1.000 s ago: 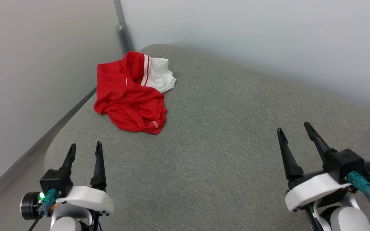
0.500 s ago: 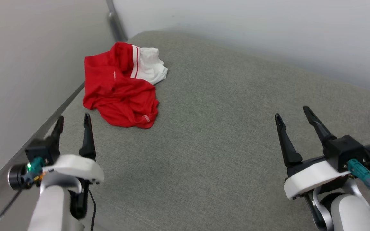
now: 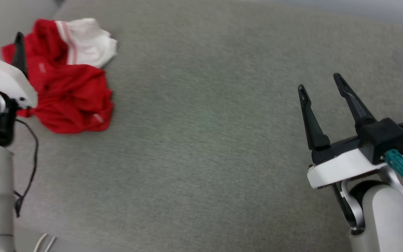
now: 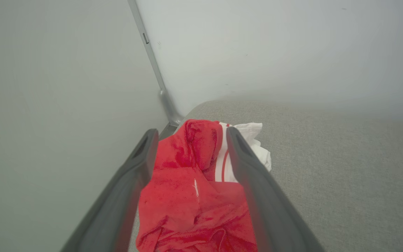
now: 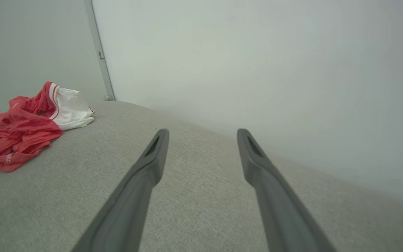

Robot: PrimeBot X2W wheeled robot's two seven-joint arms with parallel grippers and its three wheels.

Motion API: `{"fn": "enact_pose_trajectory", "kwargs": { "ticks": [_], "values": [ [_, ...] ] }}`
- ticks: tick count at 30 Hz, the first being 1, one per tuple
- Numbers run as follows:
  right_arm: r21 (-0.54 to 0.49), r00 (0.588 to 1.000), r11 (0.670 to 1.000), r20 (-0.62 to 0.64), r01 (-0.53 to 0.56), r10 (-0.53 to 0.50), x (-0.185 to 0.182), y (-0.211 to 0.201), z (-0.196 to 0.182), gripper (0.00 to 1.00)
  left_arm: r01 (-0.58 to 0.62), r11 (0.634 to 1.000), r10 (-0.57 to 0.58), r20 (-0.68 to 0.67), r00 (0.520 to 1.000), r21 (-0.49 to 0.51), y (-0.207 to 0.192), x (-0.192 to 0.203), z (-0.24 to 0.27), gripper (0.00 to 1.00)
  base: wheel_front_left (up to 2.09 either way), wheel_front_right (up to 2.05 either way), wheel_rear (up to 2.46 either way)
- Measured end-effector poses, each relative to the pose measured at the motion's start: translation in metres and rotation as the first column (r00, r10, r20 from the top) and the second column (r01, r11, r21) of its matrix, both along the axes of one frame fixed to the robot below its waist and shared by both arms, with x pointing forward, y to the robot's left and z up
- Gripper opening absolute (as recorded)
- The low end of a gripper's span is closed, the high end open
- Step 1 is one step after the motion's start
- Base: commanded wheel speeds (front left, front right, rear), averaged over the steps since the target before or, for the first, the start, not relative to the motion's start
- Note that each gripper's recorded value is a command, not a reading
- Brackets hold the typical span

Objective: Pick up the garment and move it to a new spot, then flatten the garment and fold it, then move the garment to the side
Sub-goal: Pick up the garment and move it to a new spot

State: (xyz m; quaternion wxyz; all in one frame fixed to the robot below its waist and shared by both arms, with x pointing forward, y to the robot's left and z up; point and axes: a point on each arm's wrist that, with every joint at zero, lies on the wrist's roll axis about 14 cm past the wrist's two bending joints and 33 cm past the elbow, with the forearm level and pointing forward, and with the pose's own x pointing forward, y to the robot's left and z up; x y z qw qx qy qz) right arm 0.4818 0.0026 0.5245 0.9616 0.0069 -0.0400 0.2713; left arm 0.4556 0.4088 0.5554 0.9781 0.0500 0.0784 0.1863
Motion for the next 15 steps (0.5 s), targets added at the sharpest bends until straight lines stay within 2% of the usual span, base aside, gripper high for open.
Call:
{"fn": "enact_pose_trajectory", "kwargs": {
  "ticks": [3,7,13,14,15],
  "values": [
    [-0.007,0.999,0.999,-0.012,0.036,-0.036,0.01,-0.014,-0.013,1.0,0.008,0.999,-0.014,-0.155,0.988,-0.038,0.001,0.021,-0.031,1.0,0.0,0.0,0.0],
    [-0.019,0.997,0.997,-0.019,0.079,-0.079,0.02,-0.031,-0.026,1.0,-0.016,0.995,-0.02,-0.356,0.934,-0.1,0.005,0.034,-0.076,1.0,0.0,0.0,0.0],
    [-0.03,0.992,0.992,-0.022,0.121,-0.122,0.029,-0.049,-0.038,1.0,-0.117,0.967,-0.053,-0.623,0.781,-0.228,0.0,0.02,-0.155,1.0,0.0,0.0,0.0],
    [-0.035,0.99,0.99,-0.025,0.136,-0.137,0.032,-0.055,-0.043,1.0,-0.198,0.94,-0.061,-0.707,0.705,-0.279,-0.001,0.005,-0.184,1.0,0.0,0.0,0.0],
    [-0.037,0.99,0.989,-0.027,0.14,-0.141,0.032,-0.057,-0.045,1.0,-0.218,0.932,-0.066,-0.727,0.683,-0.289,-0.002,0.002,-0.19,1.0,0.0,0.0,0.0]
  ]
}}
